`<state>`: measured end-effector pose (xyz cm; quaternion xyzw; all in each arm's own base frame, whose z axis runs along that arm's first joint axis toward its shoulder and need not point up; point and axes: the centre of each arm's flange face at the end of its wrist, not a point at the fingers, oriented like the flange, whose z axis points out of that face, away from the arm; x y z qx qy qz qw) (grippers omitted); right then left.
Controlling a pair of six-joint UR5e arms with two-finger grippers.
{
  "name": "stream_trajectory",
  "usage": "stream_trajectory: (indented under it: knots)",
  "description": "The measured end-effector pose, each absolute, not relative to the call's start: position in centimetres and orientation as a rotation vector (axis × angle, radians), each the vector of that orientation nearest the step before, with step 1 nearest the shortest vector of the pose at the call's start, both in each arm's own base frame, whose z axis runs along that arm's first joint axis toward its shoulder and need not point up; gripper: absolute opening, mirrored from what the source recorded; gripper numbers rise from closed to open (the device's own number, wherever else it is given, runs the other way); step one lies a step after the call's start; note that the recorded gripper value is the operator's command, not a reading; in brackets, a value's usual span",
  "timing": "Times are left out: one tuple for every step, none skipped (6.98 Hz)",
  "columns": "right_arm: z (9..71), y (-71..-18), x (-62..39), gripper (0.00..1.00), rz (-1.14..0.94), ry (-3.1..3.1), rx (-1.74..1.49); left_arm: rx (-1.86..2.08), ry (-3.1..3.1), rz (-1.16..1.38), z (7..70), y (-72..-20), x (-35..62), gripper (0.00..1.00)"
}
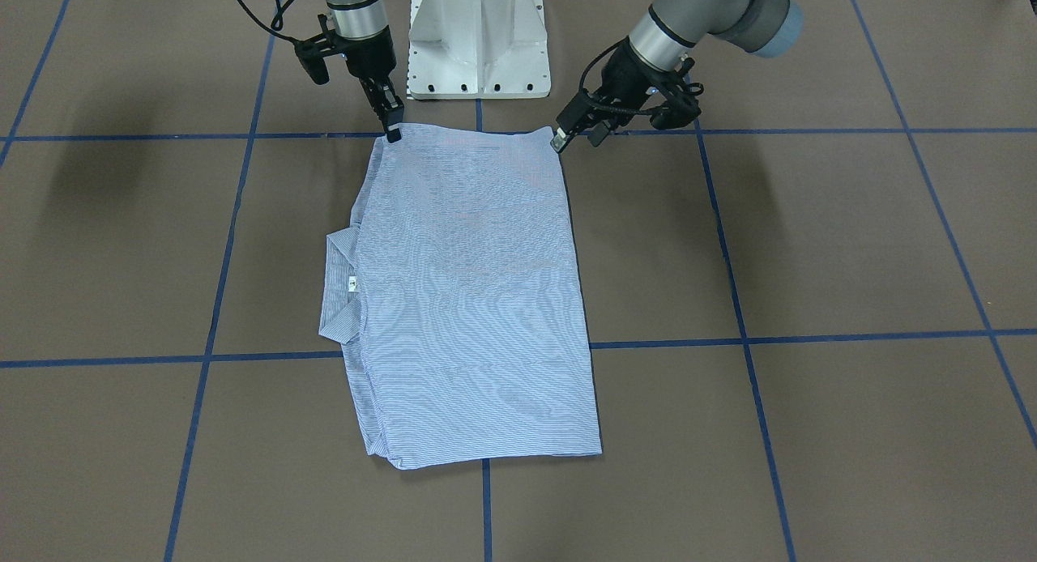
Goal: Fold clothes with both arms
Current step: 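Lower the left gripper to the other near corner and grasp both corners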
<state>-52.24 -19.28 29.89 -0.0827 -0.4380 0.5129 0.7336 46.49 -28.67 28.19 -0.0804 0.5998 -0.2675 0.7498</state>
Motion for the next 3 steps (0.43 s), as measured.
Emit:
stream_trajectory:
  knots:
    - [30.0,-19.2,-52.2,0.0,1.127,-0.961,-0.182,-0.184,1.288,-0.598,29.0,-26.0,48.8,0.96]
    - [30.0,-19.2,-52.2,0.0,1.127,-0.96,-0.182,-0.197,1.264,-0.597,29.9,-24.0,50.7,0.92]
    - [30.0,-19.2,-52.2,0.0,1.126,-0.961,-0.182,-0.213,1.244,-0.581,30.6,-22.2,52.0,0.87]
